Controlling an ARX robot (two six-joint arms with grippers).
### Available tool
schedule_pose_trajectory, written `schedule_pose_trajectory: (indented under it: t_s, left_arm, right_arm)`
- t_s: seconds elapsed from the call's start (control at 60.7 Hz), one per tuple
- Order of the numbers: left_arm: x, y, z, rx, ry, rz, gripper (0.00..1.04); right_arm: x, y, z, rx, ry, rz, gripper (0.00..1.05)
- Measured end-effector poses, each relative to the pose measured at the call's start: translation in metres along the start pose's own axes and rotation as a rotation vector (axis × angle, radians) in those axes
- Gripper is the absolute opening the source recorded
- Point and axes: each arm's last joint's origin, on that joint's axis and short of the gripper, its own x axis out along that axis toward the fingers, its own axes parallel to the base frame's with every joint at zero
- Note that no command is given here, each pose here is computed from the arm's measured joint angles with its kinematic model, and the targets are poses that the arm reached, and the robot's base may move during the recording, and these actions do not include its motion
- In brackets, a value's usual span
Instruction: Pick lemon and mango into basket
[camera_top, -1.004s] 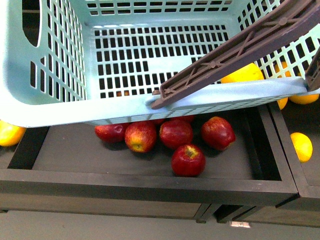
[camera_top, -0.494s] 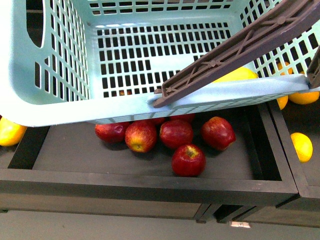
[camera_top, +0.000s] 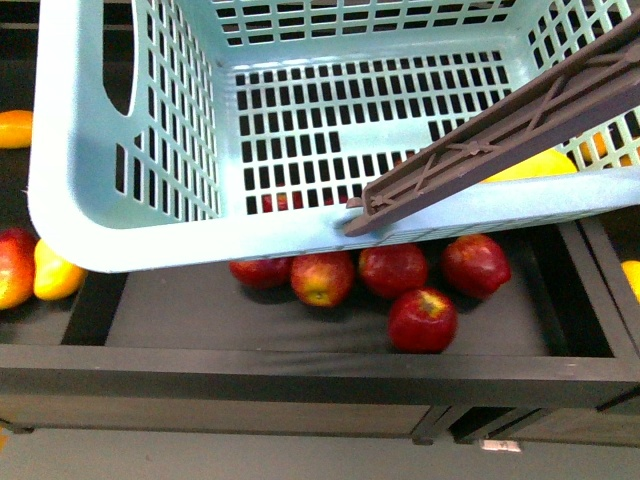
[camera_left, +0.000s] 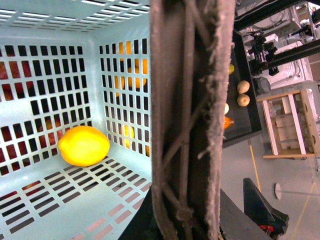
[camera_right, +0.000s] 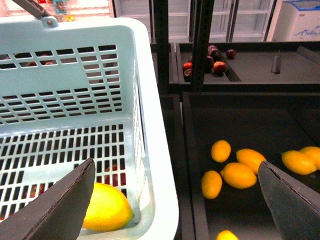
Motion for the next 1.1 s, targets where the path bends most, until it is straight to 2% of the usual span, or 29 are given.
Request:
schedule_pose_trajectory:
  t_s: [0.412,1.103]
  left_arm:
    - [-0.0015,0.0041,0.0041,0.004,-0.034,0.033,0.06]
    - [-0.0019,0.0032,0.0036,0.002,-0.025,0.021,0.06]
  right_arm:
    - [-0.0005,0.0001,-0.0009,0.000,0.002,0.002,0.96]
    - [-0.0006,0.0001,-0.0005,0.000,-0.001,0.003,0.96]
